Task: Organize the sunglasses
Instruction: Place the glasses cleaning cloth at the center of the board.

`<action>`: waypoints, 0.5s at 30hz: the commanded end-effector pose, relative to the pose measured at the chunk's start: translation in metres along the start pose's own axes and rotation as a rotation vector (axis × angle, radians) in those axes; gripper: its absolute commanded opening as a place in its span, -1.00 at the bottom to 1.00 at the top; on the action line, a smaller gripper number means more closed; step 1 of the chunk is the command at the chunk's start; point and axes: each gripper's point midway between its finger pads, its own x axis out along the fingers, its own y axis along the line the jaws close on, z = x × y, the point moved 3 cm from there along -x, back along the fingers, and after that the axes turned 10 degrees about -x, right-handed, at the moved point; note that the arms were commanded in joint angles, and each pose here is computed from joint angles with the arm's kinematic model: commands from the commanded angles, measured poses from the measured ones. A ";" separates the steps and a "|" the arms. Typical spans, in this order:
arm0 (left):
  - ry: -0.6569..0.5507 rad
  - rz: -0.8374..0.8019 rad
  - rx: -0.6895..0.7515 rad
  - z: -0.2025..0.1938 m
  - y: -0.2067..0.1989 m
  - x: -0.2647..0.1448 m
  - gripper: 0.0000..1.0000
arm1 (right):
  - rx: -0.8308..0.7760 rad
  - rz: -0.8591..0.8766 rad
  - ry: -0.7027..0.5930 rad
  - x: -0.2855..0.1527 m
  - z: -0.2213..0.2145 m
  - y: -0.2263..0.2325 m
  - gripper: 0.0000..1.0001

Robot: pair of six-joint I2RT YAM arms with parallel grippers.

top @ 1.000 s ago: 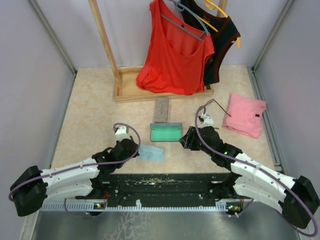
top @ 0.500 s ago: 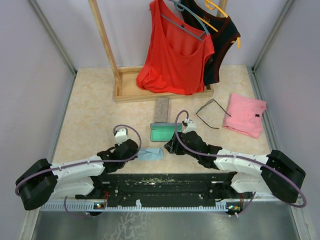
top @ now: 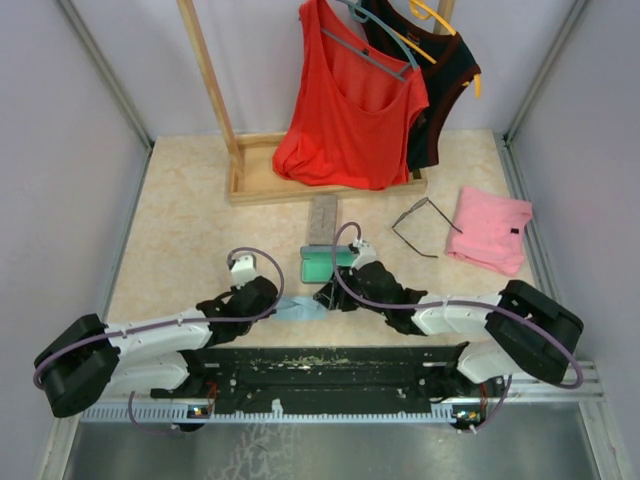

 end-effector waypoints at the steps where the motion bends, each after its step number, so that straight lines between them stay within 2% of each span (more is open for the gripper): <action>1: 0.032 0.026 0.033 -0.004 0.006 0.000 -1.00 | 0.019 0.081 -0.039 0.007 0.007 0.022 -0.05; 6: 0.031 0.023 0.033 -0.003 0.004 -0.001 -1.00 | 0.088 0.012 -0.023 0.016 -0.005 0.013 -0.09; 15: 0.037 0.018 0.031 -0.004 0.005 -0.003 -1.00 | 0.135 0.027 -0.032 0.026 -0.012 0.013 -0.09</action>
